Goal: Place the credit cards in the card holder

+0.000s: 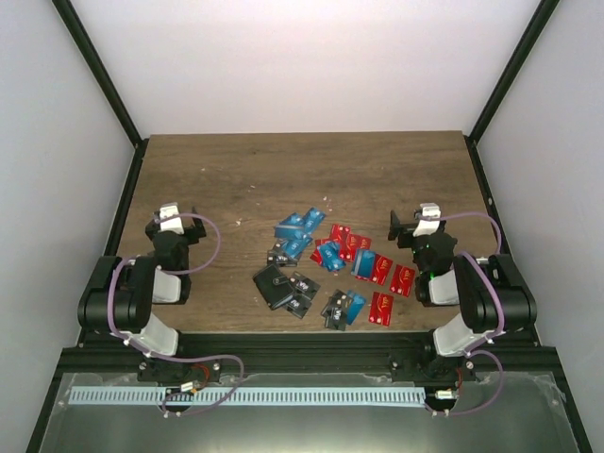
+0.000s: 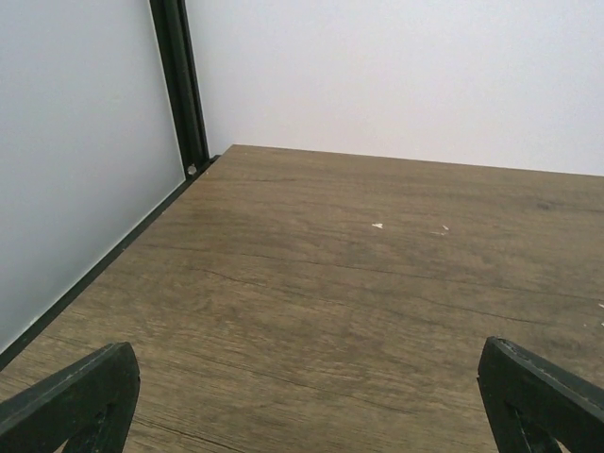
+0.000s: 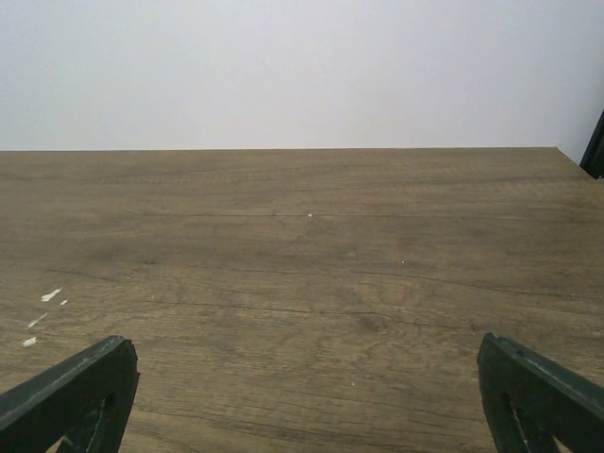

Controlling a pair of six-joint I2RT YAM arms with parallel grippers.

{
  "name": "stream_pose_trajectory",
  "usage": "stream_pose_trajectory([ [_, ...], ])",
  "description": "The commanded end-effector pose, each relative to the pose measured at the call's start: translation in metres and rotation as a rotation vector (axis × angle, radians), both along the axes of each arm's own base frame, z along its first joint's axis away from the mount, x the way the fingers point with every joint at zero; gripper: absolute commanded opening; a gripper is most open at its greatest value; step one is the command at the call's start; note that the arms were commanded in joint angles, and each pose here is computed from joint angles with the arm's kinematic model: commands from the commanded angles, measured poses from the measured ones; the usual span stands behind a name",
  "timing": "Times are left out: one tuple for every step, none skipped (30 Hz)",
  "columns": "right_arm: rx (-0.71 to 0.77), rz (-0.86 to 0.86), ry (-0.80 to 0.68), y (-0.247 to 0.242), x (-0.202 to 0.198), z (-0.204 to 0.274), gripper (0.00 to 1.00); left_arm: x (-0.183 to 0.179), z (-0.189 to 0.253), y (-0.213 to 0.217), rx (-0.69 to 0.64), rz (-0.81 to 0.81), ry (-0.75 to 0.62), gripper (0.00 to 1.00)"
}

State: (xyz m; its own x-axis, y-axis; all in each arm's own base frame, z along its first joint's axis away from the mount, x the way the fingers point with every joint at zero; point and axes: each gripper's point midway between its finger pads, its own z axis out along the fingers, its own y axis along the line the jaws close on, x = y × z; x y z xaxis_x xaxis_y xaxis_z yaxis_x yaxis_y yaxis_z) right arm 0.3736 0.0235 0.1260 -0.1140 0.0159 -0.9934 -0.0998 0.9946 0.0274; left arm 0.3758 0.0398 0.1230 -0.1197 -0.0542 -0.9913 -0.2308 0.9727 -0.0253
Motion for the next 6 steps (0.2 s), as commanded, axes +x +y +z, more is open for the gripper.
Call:
stream_pose_trajectory([
  [0.001,-0.006,-0.059,-0.0031,0.0084,0.0185,1.00,0.0045,0.0158,-0.0037,-0.005,-0.015,-0.059,1.00],
  [0.002,-0.005,-0.058,-0.0029,0.0088,0.0183,1.00,0.0044,0.0146,-0.0036,-0.005,-0.015,-0.054,1.00],
  [0.003,-0.003,-0.056,-0.0026,0.0092,0.0182,1.00,0.0047,0.0146,-0.0038,-0.006,-0.016,-0.052,1.00],
  [0.003,-0.003,-0.057,-0.0025,0.0090,0.0183,1.00,0.0048,0.0153,-0.0034,-0.007,-0.015,-0.054,1.00],
  [0.003,-0.003,-0.060,-0.0026,0.0085,0.0188,1.00,0.0047,0.0151,-0.0037,-0.006,-0.015,-0.054,1.00],
  [0.003,-0.004,-0.064,-0.0027,0.0073,0.0198,1.00,0.0047,0.0150,-0.0038,-0.007,-0.016,-0.054,1.00],
])
